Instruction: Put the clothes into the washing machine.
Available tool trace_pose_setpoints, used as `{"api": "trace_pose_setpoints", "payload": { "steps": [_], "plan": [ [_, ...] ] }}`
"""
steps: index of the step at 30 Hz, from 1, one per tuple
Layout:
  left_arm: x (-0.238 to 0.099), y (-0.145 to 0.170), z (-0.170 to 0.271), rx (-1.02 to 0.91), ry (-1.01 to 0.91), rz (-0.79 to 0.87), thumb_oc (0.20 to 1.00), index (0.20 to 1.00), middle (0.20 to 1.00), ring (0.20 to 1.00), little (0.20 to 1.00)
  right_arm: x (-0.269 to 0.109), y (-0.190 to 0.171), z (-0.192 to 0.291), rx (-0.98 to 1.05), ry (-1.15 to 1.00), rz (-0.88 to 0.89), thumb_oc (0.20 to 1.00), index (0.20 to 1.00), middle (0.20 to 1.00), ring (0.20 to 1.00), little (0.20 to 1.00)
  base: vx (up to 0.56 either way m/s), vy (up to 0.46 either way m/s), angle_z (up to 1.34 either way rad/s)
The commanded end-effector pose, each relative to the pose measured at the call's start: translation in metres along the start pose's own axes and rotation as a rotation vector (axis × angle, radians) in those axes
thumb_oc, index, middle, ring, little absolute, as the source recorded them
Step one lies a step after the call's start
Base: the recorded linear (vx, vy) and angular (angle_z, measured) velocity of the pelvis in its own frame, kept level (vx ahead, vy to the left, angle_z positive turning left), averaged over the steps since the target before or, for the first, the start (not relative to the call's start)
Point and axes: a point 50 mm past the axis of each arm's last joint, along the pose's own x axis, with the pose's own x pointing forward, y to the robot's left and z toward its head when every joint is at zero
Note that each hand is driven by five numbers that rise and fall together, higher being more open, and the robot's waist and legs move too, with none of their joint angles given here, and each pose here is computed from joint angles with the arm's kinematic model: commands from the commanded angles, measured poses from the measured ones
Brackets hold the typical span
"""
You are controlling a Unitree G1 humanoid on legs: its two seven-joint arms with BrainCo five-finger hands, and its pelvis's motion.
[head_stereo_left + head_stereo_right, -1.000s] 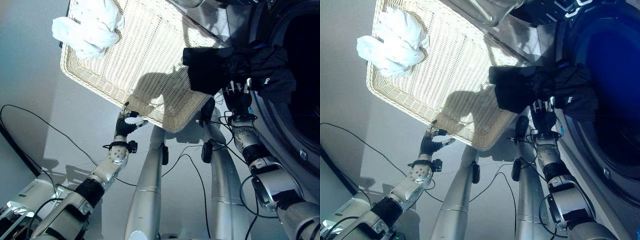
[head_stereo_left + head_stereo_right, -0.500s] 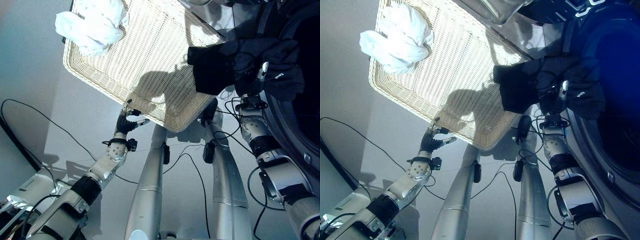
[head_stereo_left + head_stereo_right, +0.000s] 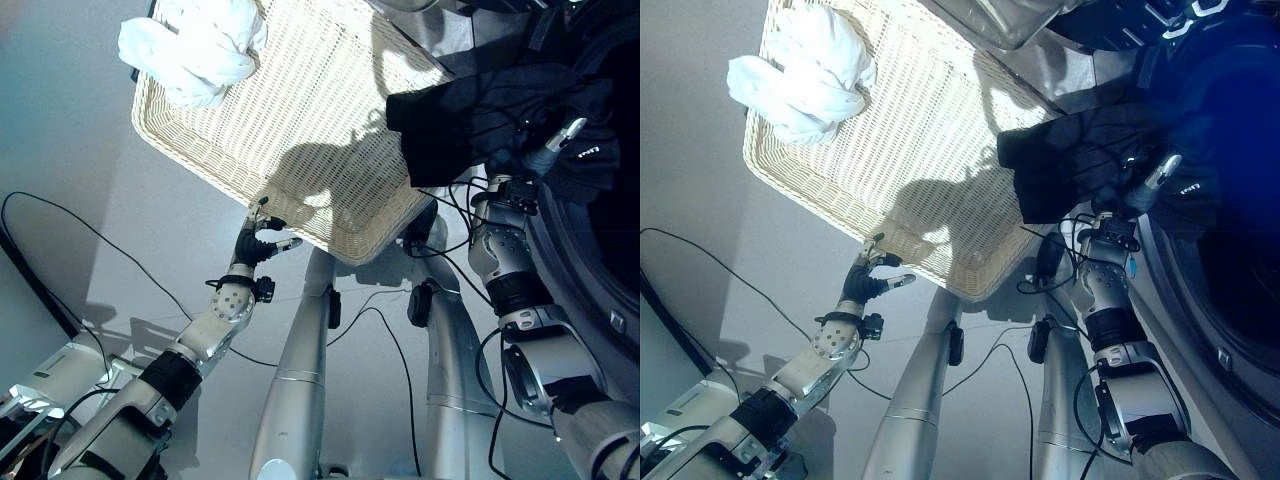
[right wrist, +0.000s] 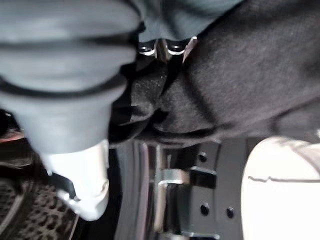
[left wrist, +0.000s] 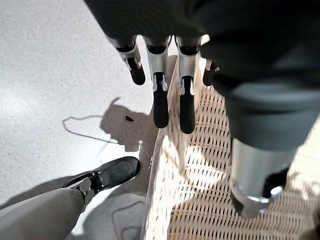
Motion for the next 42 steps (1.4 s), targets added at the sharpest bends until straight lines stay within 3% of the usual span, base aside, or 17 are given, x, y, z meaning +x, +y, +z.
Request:
{"api": "trace_pose_setpoints", "payload": {
  "steps": [1, 2, 3, 12, 20, 24, 27, 30, 34, 37, 38, 42],
  "plan": [
    [-0.017, 0.006, -0.021, -0.012, 0.095, 0.038, 1.000, 1.000, 1.000, 1.000, 1.000, 0.002, 0.031, 0.064, -0.040, -0.304, 0.124, 0.834, 0.834, 0.834, 0.834, 0.834, -0.03, -0.008, 0.04],
    [-0.017, 0.006, -0.021, -0.011, 0.096, 0.038, 1.000, 1.000, 1.000, 1.000, 1.000, 0.001, 0.031, 0.064, -0.039, -0.305, 0.122, 0.834, 0.834, 0.834, 0.834, 0.834, -0.04, -0.007, 0.05],
    [-0.019, 0.005, -0.022, -0.004, 0.096, 0.037, 1.000, 1.000, 1.000, 1.000, 1.000, -0.003, 0.034, 0.070, -0.034, -0.343, 0.125, 1.000, 1.000, 1.000, 1.000, 1.000, -0.03, -0.005, 0.03],
    [-0.033, 0.017, -0.037, 0.037, 0.124, 0.025, 1.000, 1.000, 1.000, 1.000, 1.000, -0.026, 0.040, 0.132, -0.117, -0.616, 0.076, 1.000, 1.000, 1.000, 1.000, 1.000, -0.05, 0.017, -0.03],
    [-0.038, 0.020, -0.051, 0.029, 0.171, 0.013, 1.000, 1.000, 1.000, 1.000, 1.000, -0.012, 0.053, 0.185, -0.199, -0.764, 0.012, 1.000, 1.000, 1.000, 1.000, 1.000, 0.00, 0.064, -0.19],
    [-0.038, 0.023, -0.056, 0.021, 0.187, 0.013, 1.000, 1.000, 1.000, 1.000, 1.000, -0.016, 0.054, 0.207, -0.149, -0.930, -0.099, 1.000, 1.000, 1.000, 1.000, 1.000, 0.03, 0.019, -0.06],
    [-0.032, 0.026, -0.054, 0.027, 0.184, 0.003, 1.000, 1.000, 1.000, 1.000, 1.000, -0.027, 0.042, 0.233, -0.131, -1.099, -0.289, 1.000, 1.000, 1.000, 1.000, 1.000, 0.03, -0.026, 0.01],
    [-0.028, 0.024, -0.049, 0.030, 0.187, -0.014, 1.000, 1.000, 1.000, 1.000, 1.000, -0.023, 0.016, 0.231, -0.168, -0.962, -0.466, 1.000, 1.000, 1.000, 1.000, 1.000, 0.05, -0.042, 0.07],
    [-0.026, 0.024, -0.044, 0.048, 0.181, -0.033, 1.000, 1.000, 1.000, 1.000, 1.000, -0.017, -0.034, 0.190, -0.288, -0.408, -0.660, 1.000, 1.000, 1.000, 1.000, 1.000, 0.04, -0.051, 0.05],
    [-0.028, 0.023, -0.045, 0.050, 0.184, -0.027, 1.000, 1.000, 1.000, 1.000, 1.000, -0.024, -0.045, 0.175, -0.336, -0.293, -0.675, 1.000, 1.000, 1.000, 1.000, 1.000, 0.02, -0.016, 0.03],
    [-0.030, 0.021, -0.046, 0.051, 0.186, -0.017, 1.000, 1.000, 1.000, 1.000, 1.000, -0.044, -0.058, 0.148, -0.532, -0.121, -0.642, 1.000, 1.000, 1.000, 1.000, 1.000, 0.00, 0.000, 0.00],
    [-0.032, 0.016, -0.048, 0.052, 0.188, -0.003, 1.000, 1.000, 1.000, 1.000, 1.000, -0.057, -0.061, 0.119, -0.729, 0.043, -0.542, 1.000, 1.000, 1.000, 1.000, 1.000, 0.01, -0.003, -0.01]
  ]
}}
